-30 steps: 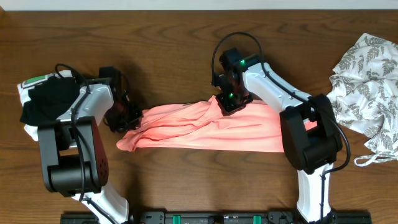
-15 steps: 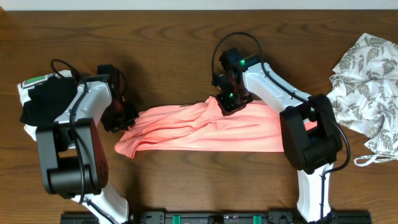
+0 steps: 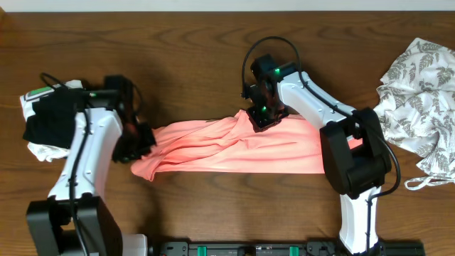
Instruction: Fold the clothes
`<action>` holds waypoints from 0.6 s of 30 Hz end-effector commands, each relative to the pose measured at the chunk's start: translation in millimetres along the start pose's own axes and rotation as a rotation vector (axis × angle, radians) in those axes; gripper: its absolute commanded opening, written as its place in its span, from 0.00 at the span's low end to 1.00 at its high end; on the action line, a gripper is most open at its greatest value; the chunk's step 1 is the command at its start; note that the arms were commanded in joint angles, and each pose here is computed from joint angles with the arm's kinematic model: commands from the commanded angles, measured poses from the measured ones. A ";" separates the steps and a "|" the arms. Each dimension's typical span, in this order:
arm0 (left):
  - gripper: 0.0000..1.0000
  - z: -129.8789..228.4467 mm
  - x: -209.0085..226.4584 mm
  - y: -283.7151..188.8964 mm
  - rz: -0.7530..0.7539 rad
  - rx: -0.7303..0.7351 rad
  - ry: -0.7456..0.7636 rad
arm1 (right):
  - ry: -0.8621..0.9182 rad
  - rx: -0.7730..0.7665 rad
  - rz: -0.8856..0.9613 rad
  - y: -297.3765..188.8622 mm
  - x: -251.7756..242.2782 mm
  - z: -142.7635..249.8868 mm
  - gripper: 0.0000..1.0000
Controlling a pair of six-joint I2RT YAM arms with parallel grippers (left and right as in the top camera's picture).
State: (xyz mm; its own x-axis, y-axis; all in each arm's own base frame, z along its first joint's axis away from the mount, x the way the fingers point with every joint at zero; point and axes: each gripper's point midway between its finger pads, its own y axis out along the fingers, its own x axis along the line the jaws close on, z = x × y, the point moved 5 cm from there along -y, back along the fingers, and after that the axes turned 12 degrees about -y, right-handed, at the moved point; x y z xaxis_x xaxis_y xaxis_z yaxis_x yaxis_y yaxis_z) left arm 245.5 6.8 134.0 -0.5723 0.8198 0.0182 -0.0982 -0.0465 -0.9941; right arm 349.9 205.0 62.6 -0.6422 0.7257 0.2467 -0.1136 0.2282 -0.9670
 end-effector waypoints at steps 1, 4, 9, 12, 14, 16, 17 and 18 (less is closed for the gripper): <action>0.17 22.1 8.2 29.0 -0.078 0.074 0.046 | 0.030 0.019 -0.005 7.1 -5.3 3.4 0.19; 0.17 33.9 19.4 50.4 -0.142 0.093 0.029 | 0.031 0.019 -0.005 7.0 -5.6 3.5 0.19; 0.17 41.2 30.6 70.3 -0.184 0.092 0.013 | 0.035 0.017 -0.005 6.6 -7.2 3.6 0.19; 0.17 38.2 28.9 71.8 -0.174 0.075 0.010 | 0.038 0.016 -0.005 6.2 -8.5 3.9 0.19; 0.21 35.4 26.9 72.3 -0.164 0.060 0.010 | 0.039 0.017 -0.005 6.2 -8.6 4.1 0.19; 0.21 32.1 24.6 72.9 -0.152 0.043 0.010 | 0.039 0.018 -0.005 6.2 -8.4 4.2 0.19; 0.22 30.6 23.5 73.1 -0.147 0.036 0.010 | 0.039 0.018 -0.005 6.2 -8.6 4.2 0.19; 0.22 29.3 22.6 73.3 -0.142 0.029 0.011 | 0.039 0.018 -0.005 6.2 -8.6 4.2 0.19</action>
State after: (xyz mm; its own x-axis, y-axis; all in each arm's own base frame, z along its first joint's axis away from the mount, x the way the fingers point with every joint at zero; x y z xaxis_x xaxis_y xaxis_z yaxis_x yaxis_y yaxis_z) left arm 199.5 3.3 65.8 -0.5387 0.8302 0.1435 -0.2075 0.0343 -0.9776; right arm 351.5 202.4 62.4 -0.6367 0.7307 0.2463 -0.1116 0.2287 -0.9671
